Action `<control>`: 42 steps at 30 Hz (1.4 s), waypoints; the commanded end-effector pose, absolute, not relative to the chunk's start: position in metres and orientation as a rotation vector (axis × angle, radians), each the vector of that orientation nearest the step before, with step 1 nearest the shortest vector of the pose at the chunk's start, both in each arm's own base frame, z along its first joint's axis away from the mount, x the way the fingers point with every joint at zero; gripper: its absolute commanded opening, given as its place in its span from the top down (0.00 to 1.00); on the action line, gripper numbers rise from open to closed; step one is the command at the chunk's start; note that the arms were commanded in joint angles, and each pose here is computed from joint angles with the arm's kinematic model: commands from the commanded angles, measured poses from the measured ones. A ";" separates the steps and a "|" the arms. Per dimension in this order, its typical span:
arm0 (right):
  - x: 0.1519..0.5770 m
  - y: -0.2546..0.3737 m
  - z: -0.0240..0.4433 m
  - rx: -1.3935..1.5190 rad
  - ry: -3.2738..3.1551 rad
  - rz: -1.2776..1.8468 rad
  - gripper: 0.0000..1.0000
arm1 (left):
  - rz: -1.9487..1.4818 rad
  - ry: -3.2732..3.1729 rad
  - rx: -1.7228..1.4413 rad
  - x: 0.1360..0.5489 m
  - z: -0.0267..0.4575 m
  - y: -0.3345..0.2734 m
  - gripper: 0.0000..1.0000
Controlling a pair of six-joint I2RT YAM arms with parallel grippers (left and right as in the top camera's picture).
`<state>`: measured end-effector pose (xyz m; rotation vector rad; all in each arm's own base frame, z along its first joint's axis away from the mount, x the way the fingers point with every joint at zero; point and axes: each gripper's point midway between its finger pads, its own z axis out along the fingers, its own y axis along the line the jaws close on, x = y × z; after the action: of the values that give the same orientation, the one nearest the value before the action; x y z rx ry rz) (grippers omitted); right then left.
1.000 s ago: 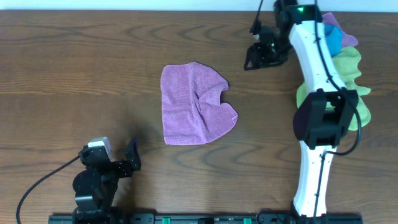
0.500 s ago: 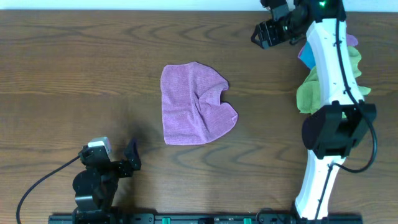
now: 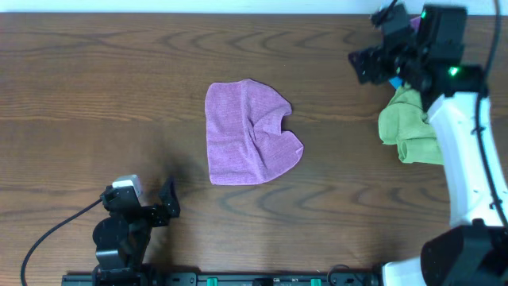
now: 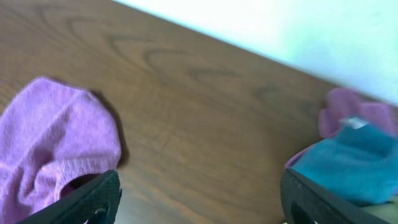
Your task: Fold the cloth
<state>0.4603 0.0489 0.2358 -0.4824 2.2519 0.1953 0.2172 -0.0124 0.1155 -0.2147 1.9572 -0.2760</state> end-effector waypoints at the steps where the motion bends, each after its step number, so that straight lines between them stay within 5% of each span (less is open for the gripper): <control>1: 0.446 0.074 0.163 -0.509 2.386 0.271 0.18 | -0.278 1.973 -0.221 0.217 0.107 -0.013 0.05; 10: 0.417 0.143 0.066 -0.656 2.596 0.401 0.18 | -0.278 1.973 -0.221 0.217 0.107 -0.013 0.05; 37: 0.448 0.165 0.003 -0.660 2.570 0.279 0.11 | -0.278 1.973 -0.221 0.217 0.107 -0.013 0.05; 42: 0.459 0.155 0.004 -0.629 2.546 0.172 0.16 | -0.278 1.973 -0.221 0.217 0.107 -0.013 0.05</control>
<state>0.4537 0.1610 0.0042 -0.6600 2.5476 0.2402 0.2172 -0.0124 0.1155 -0.2147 1.9572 -0.2760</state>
